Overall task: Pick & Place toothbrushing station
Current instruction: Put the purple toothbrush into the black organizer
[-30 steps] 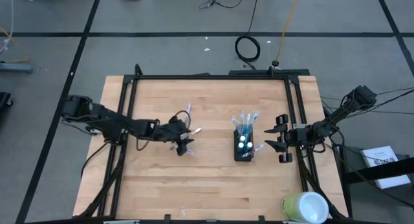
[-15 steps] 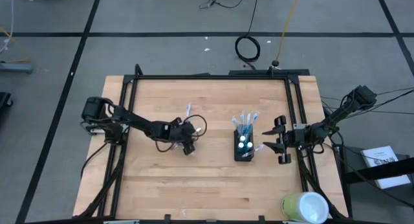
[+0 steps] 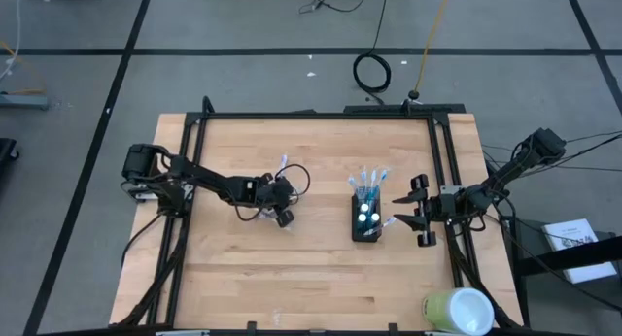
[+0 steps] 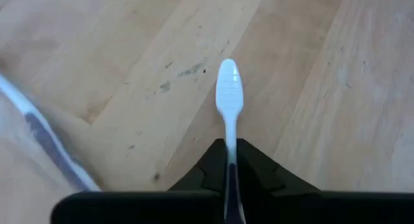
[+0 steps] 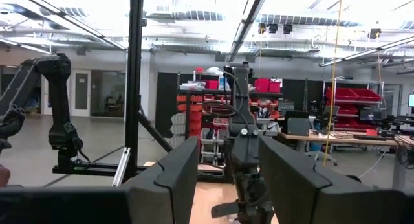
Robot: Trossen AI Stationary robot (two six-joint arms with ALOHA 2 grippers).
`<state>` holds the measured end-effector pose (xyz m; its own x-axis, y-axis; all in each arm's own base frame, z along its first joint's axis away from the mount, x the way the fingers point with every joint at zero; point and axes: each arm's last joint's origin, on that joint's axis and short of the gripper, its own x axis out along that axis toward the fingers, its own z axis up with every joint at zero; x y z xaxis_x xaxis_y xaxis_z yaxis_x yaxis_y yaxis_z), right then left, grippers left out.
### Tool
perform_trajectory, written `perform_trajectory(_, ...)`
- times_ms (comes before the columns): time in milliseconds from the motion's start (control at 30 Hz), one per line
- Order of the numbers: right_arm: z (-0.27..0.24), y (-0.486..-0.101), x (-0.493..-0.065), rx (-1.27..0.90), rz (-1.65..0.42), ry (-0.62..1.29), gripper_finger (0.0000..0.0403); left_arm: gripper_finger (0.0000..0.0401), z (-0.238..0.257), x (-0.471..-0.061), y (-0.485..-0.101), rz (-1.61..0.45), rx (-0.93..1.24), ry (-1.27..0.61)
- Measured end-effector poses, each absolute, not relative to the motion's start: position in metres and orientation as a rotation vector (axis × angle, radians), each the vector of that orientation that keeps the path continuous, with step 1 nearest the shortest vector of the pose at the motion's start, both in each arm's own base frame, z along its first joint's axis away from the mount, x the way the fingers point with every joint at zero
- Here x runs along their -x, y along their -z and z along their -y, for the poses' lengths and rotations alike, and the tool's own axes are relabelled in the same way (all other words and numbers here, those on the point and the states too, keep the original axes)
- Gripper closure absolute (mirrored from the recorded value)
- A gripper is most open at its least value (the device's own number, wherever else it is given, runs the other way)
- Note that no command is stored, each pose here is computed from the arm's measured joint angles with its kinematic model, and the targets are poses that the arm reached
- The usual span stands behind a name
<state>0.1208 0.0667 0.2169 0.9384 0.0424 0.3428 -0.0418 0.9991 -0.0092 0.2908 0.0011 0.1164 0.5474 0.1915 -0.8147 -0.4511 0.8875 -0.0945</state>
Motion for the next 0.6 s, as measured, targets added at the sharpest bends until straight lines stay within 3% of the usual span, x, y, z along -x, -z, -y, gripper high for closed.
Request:
perform_trajectory(133, -0.067, -0.217, -0.121, -0.001, 0.35, -0.043, 0.0245, 0.0366, -0.002, -0.29, -0.138, -0.824, 0.29, -0.352)
perform_trajectory(267, -0.067, -0.216, -0.122, 0.002, 0.337, -0.024, 0.0245, 0.0384, 0.0, -0.291, -0.179, -0.611, 0.222, -0.273)
perform_trajectory(433, -0.066, -0.212, -0.125, 0.006, 0.293, 0.059, 0.0245, 0.0376, 0.009, -0.292, -0.228, -0.29, 0.095, -0.171)
perform_trajectory(600, -0.072, -0.221, -0.135, 0.027, 0.261, 0.061, 0.0245, 0.0384, 0.012, -0.295, -0.245, -0.122, 0.005, -0.067)
